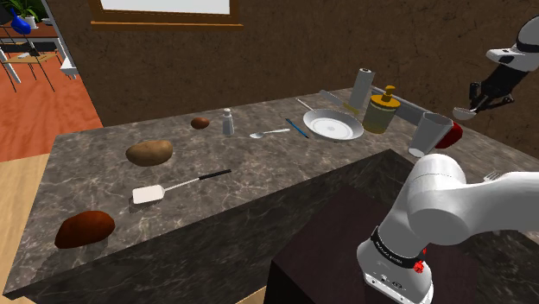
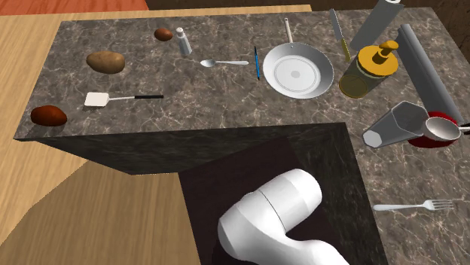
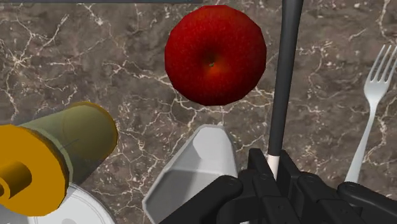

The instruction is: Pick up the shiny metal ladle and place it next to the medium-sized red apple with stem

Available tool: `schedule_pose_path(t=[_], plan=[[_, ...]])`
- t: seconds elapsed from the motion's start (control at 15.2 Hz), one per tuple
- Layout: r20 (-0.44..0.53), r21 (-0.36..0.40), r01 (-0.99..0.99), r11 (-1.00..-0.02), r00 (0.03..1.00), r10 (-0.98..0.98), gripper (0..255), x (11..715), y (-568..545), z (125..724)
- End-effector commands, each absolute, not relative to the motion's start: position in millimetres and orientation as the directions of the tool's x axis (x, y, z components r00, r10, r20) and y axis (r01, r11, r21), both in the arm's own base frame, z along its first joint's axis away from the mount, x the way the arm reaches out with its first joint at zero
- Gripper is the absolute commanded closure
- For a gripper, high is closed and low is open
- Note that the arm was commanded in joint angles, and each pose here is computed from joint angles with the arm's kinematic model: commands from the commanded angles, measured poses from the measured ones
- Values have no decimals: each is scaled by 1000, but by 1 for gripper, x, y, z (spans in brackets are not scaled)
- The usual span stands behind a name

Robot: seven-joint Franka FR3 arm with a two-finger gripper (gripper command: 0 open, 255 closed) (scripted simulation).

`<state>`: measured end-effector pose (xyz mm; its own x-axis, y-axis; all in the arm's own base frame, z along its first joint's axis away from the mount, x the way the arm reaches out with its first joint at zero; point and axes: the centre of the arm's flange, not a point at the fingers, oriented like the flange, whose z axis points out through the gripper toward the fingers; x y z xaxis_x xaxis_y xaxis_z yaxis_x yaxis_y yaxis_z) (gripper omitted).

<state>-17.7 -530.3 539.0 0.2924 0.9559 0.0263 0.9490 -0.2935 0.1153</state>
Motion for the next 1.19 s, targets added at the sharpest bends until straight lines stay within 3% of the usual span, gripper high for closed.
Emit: schedule_pose_path(t=[0.0, 0.73, 1.12], plan=[[26, 115, 949, -293, 292, 956, 255, -36, -552, 539], [26, 115, 949, -293, 292, 956, 255, -128, -662, 539], [26, 115, 949, -293, 292, 956, 255, -128, -662, 508]])
